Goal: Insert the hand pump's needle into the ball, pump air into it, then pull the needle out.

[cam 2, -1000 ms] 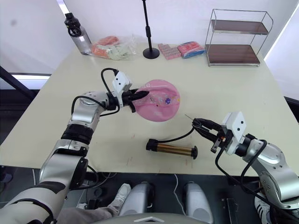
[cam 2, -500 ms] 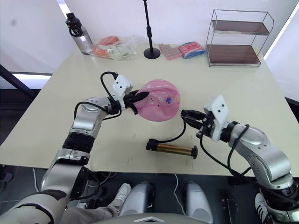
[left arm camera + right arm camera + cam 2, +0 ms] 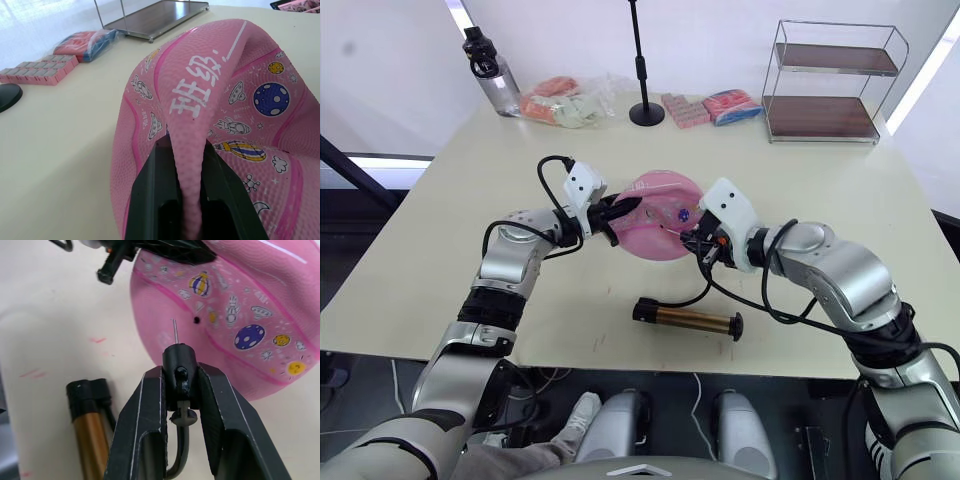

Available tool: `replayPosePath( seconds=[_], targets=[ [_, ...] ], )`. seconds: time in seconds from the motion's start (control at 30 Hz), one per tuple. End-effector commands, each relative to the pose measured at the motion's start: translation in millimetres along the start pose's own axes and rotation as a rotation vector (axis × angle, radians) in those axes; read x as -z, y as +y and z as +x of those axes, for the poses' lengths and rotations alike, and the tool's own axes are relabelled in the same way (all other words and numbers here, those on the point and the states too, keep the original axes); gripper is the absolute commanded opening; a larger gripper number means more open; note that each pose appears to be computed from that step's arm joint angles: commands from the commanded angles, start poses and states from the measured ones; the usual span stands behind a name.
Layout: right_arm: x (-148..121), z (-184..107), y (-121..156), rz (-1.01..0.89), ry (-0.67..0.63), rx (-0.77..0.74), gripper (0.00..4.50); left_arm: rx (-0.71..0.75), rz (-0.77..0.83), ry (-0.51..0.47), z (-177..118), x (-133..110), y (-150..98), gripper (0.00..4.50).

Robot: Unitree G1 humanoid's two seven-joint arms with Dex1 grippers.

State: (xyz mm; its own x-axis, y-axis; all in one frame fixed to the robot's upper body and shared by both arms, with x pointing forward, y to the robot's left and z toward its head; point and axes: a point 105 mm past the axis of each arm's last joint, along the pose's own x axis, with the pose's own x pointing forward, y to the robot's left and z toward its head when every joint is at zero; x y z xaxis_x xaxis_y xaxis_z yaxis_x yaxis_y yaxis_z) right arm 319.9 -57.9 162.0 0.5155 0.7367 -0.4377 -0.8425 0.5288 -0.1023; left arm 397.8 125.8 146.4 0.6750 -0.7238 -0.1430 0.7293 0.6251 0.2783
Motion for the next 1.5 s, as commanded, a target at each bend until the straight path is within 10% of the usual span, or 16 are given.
replayPosePath(
  seconds=[0.03,1.5],
  targets=[
    [-8,6,-2,0.006,0.023,-0.018,0.35,0.022,0.023,-0.019,3,-4,-7,0.07],
    [-19,29,-20,0.061,0.058,0.021,0.35,0.013,0.018,0.002,4,3,-7,0.07]
  ],
)
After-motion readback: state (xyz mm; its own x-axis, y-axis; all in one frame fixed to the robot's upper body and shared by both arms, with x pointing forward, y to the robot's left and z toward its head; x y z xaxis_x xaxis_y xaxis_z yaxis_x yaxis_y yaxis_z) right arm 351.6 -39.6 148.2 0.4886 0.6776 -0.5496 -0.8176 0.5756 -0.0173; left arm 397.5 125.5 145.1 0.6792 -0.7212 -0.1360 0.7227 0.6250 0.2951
